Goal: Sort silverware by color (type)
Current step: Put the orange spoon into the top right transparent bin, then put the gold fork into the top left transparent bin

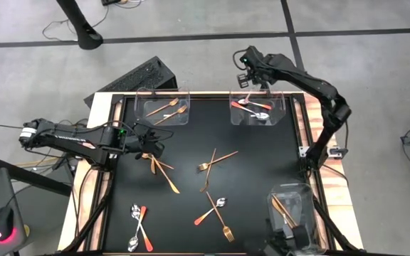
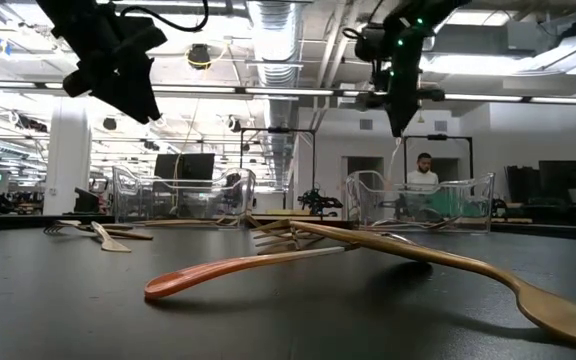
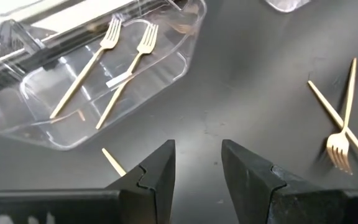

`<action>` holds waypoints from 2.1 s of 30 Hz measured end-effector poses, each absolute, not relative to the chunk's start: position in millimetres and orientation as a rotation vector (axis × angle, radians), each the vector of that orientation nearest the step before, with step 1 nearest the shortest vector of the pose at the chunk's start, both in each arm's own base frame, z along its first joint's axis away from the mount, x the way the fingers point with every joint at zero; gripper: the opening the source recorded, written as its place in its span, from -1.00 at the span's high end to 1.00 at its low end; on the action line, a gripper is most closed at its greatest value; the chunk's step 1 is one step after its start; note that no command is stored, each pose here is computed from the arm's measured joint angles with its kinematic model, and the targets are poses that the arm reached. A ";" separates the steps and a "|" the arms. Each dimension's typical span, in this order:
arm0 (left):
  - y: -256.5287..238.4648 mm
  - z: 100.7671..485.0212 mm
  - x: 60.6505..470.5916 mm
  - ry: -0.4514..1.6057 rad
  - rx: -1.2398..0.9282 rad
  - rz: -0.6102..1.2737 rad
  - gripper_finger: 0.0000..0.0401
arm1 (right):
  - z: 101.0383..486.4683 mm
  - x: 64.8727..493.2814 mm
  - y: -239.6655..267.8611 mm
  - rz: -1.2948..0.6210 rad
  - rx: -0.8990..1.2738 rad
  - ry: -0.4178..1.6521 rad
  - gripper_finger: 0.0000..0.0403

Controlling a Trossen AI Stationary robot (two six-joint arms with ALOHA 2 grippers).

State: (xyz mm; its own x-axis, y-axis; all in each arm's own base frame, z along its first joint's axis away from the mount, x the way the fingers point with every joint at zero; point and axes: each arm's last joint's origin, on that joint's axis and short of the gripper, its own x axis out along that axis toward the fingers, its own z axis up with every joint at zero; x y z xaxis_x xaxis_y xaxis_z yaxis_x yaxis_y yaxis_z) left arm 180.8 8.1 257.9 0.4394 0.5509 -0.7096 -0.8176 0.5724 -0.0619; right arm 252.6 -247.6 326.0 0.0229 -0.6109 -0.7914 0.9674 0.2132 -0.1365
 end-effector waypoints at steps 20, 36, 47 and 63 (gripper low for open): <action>16.4 258.2 179.8 0.684 -0.420 0.941 0.41 | 257.3 238.9 -262.2 -1.195 0.768 0.844 0.32; 14.4 257.1 180.5 0.724 -0.464 0.880 0.41 | 285.5 259.7 -205.1 -0.984 0.595 0.926 -0.11; 16.8 260.3 182.5 0.650 -0.402 0.938 0.41 | 305.0 284.8 -145.0 -0.758 0.604 0.873 -0.03; 15.6 268.5 195.1 0.647 -0.209 0.751 0.41 | 302.8 327.7 -76.5 -0.629 0.724 0.764 -0.03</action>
State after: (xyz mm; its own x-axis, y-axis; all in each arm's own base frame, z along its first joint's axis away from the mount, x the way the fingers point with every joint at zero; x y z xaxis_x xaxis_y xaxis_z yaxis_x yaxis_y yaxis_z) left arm 195.1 15.6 268.5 0.5492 0.5667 -0.6142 -0.6907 0.7215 0.0480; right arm 327.7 -76.5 302.8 0.5683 -0.2395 -0.7872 0.7266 0.5950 0.3436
